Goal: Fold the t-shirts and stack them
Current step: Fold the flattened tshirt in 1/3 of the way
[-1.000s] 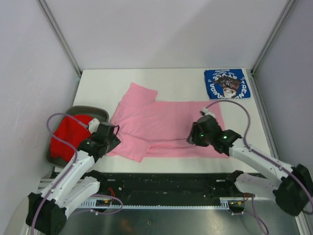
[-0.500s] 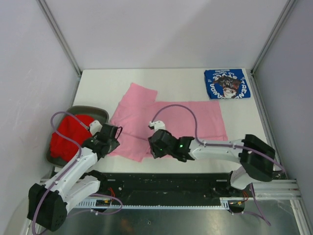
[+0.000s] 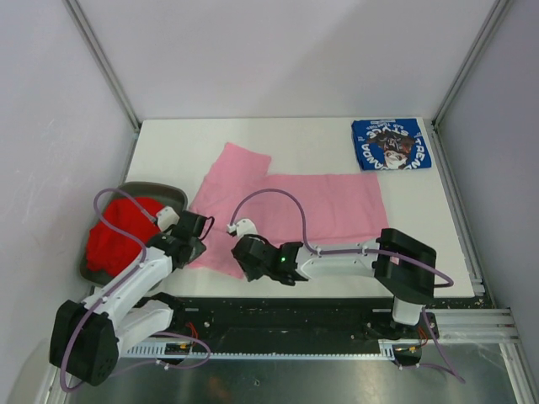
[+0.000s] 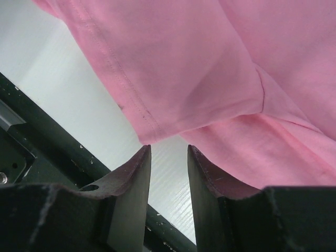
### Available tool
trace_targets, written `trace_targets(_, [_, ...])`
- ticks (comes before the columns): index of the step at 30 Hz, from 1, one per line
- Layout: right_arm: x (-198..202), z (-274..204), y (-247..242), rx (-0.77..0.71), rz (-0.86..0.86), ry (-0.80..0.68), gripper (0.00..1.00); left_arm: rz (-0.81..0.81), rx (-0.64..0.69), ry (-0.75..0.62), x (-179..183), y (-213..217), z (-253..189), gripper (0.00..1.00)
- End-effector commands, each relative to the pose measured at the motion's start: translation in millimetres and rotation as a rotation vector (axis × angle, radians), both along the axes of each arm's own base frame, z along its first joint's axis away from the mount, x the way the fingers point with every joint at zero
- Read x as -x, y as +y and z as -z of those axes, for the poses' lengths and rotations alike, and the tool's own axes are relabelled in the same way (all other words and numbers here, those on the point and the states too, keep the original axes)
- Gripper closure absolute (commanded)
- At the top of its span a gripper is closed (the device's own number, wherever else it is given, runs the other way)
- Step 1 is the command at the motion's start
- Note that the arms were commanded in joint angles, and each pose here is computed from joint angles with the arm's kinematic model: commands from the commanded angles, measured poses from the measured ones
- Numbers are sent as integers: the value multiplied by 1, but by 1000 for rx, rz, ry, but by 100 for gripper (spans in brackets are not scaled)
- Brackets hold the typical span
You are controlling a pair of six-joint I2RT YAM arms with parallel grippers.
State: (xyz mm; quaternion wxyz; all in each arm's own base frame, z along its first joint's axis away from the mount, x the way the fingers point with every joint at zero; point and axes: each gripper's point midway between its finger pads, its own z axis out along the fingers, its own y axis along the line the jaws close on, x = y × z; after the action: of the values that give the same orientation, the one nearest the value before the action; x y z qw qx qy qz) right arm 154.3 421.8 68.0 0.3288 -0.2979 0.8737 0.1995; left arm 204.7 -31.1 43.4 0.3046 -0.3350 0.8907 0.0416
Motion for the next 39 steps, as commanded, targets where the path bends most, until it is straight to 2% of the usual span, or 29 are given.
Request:
trace_targets(1, [-4,-9,16,-11,-13,-55,62,-41,-11,-28,-4,4,1,57])
trace_targets(15, [11,20,38,91,-91,-80,62,-57,-19,-5,0,6,9,54])
trace_targets(26, [14,38,34,145,-92,-73,63,-56,-14,-5,1,5,10,55])
trace_targets(32, [10,37,33,139,-77,-65,77,-50,-11,-5,1,5,10,56])
trace_targets(39, [-3,14,36,85,-54,-63,96,-45,-7,-4,1,3,12,60])
